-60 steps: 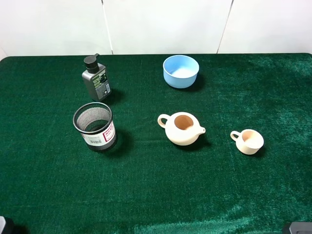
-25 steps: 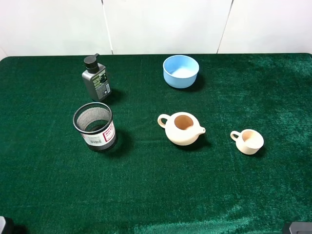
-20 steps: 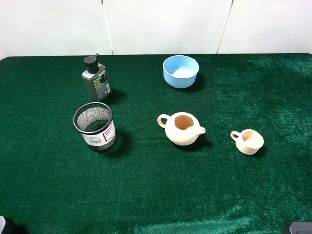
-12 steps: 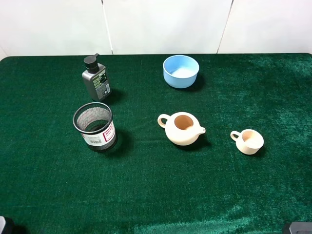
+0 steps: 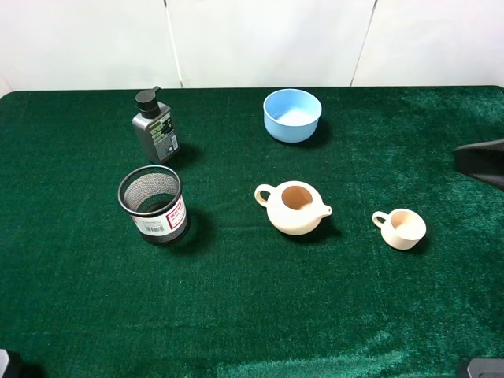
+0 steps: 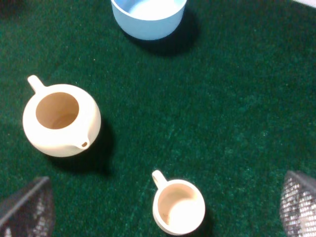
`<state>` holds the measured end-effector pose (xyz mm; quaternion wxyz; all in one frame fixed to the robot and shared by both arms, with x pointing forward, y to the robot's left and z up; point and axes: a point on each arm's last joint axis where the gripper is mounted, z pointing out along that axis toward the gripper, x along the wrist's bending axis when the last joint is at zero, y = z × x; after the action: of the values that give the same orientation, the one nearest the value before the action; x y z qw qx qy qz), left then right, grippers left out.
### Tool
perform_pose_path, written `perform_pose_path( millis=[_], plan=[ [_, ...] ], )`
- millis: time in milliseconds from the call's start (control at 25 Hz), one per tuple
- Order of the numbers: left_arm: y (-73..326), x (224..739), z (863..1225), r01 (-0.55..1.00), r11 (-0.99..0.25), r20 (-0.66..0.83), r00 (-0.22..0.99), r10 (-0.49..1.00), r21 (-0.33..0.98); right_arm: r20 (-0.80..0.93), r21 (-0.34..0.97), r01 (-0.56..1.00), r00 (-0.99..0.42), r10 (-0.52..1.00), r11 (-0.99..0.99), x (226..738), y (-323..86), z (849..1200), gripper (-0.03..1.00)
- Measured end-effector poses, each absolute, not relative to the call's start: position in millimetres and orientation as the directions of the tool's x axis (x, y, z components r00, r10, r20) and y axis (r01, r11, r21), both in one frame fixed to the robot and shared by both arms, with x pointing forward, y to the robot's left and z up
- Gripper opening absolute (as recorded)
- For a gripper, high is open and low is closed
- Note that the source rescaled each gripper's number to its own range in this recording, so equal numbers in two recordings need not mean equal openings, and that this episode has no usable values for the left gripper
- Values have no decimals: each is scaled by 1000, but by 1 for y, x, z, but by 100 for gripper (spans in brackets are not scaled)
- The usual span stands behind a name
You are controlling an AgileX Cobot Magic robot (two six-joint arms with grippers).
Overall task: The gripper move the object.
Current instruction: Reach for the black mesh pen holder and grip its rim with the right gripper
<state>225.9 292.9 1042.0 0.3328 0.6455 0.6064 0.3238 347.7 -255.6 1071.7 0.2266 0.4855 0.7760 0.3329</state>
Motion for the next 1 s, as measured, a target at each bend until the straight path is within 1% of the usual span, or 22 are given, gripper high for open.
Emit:
perform_pose_path(
  millis=[120,440,680,1000],
  plan=[
    [293,226,1042,567,-43,14,55,998,822,-24,717,619,-438,898,321,359,-251,1071,100],
    [293,226,1042,567,-43,14,55,998,822,-20,685,603,-546,838,409,388,-219,1085,100],
    [293,226,1042,567,-43,14,55,998,822,-16,637,596,-625,781,490,412,-185,1084,100],
    [293,226,1042,567,-43,14,55,998,822,-39,602,528,-730,683,599,434,-133,1086,100]
  ],
)
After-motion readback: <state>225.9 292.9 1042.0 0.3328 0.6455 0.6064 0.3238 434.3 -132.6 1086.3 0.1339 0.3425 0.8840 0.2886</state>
